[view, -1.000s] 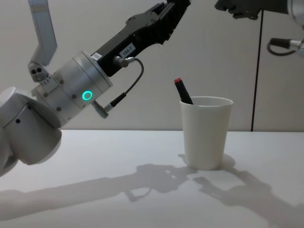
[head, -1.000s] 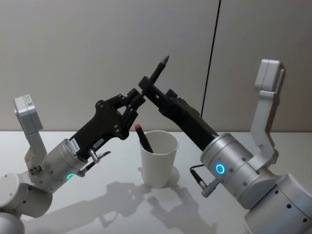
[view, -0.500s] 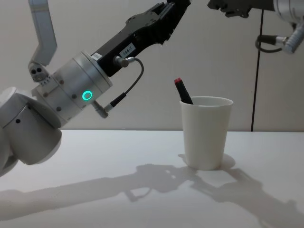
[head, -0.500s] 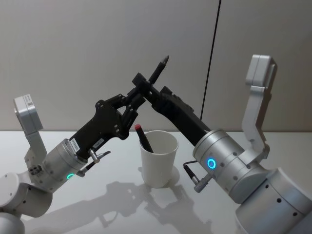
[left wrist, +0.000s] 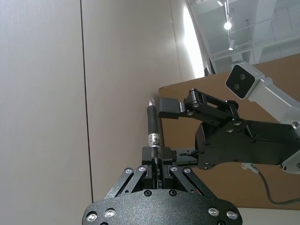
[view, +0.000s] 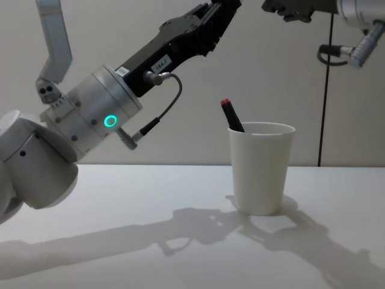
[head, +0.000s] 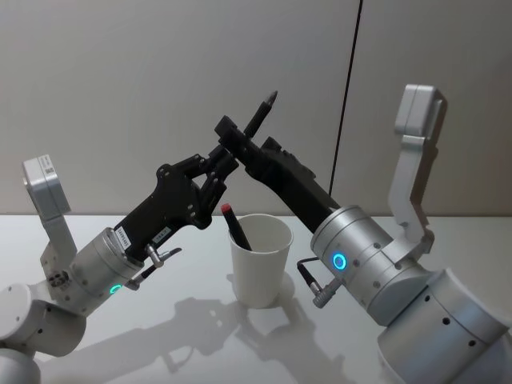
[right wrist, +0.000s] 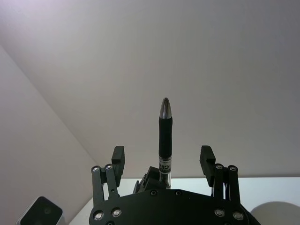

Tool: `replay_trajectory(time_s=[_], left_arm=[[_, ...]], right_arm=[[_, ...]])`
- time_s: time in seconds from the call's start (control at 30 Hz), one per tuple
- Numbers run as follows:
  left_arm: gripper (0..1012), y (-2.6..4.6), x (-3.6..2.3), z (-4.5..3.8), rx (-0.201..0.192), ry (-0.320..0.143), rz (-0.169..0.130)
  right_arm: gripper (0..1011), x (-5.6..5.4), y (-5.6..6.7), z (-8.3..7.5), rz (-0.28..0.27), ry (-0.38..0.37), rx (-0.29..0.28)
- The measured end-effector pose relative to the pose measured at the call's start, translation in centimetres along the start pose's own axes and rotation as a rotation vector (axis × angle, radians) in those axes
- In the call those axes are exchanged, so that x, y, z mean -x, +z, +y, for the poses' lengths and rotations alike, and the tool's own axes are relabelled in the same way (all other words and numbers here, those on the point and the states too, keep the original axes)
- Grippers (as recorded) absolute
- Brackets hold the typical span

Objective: Place the pen into the pen holder.

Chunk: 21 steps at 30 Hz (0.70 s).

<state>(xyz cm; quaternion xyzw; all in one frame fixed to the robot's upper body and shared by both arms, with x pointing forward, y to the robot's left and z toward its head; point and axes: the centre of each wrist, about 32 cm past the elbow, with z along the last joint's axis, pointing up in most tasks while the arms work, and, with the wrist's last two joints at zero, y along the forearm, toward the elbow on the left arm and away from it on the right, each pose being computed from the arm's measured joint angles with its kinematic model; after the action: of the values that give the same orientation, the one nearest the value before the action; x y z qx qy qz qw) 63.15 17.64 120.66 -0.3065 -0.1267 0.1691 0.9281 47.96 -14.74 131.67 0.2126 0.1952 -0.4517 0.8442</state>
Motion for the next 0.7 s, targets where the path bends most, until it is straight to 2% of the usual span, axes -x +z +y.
replay_trajectory(time_s=[0.7], left_arm=[[124,0.0,0.0,0.0,0.0,0.0,0.0]], right_arm=[[1001,-0.24,-0.22,0.84,-0.027,-0.018,-0.008]])
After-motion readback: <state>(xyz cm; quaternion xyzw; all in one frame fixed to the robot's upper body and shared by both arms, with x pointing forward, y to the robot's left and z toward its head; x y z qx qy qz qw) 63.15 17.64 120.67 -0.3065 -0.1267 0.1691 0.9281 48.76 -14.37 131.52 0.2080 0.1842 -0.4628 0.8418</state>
